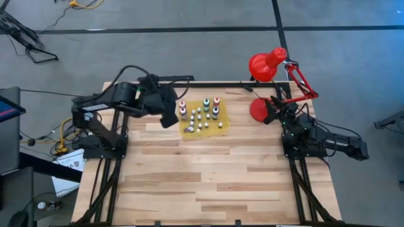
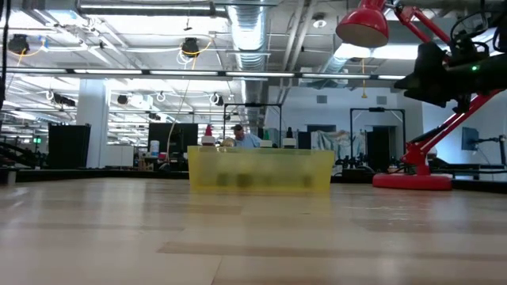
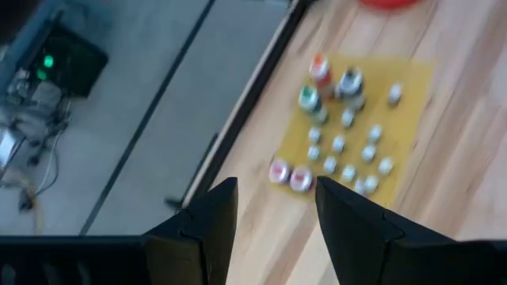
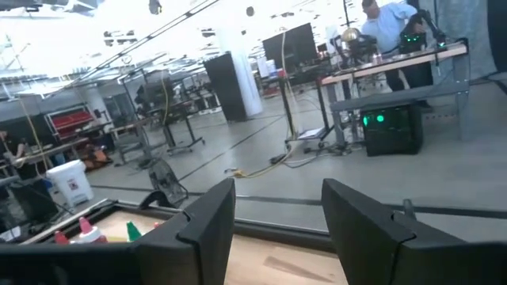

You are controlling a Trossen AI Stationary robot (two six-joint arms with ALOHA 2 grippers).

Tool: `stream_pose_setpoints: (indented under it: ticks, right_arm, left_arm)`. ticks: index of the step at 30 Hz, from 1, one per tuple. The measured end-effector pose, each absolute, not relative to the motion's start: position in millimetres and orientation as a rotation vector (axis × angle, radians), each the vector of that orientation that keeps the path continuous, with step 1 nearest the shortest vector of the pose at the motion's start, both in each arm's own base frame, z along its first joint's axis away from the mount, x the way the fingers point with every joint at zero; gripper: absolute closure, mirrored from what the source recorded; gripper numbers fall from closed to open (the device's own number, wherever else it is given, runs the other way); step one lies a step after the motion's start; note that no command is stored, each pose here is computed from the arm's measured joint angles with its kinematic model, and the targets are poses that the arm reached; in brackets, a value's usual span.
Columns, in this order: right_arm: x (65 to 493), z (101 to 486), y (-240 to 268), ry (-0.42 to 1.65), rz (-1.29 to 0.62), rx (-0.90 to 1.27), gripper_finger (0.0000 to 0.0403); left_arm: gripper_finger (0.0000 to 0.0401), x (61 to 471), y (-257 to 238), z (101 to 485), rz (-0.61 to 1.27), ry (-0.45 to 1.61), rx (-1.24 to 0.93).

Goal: Pick & Place food coloring
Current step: Return to Home Position

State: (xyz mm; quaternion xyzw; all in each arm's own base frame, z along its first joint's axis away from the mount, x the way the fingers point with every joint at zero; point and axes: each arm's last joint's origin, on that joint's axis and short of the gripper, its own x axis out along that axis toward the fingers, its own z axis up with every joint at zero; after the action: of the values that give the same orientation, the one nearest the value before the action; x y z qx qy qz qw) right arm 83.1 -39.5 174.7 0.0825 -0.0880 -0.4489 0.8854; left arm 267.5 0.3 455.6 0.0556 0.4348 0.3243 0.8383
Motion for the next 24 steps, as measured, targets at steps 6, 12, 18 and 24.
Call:
stream_pose_setpoints:
  ticks: [6,12,18,24]
  right_arm:
    - [83,175,-40,-0.183,-0.933,0.172,0.0219]
    - [83,175,-40,-0.183,-0.933,0.172,0.0218]
    - [83,175,-40,-0.183,-0.933,0.172,0.0221]
    - [83,175,-40,-0.183,-0.933,0.172,0.0221]
  left_arm:
    - [0.0237,260,5,391,0.751,0.985,0.122]
    - [0.0237,263,-1,311,0.406,0.886,0.068]
    - [0.0237,242,-3,251,0.056,0.540,0.039]
    - [0.0237,193,7,215,0.134,0.360,0.003]
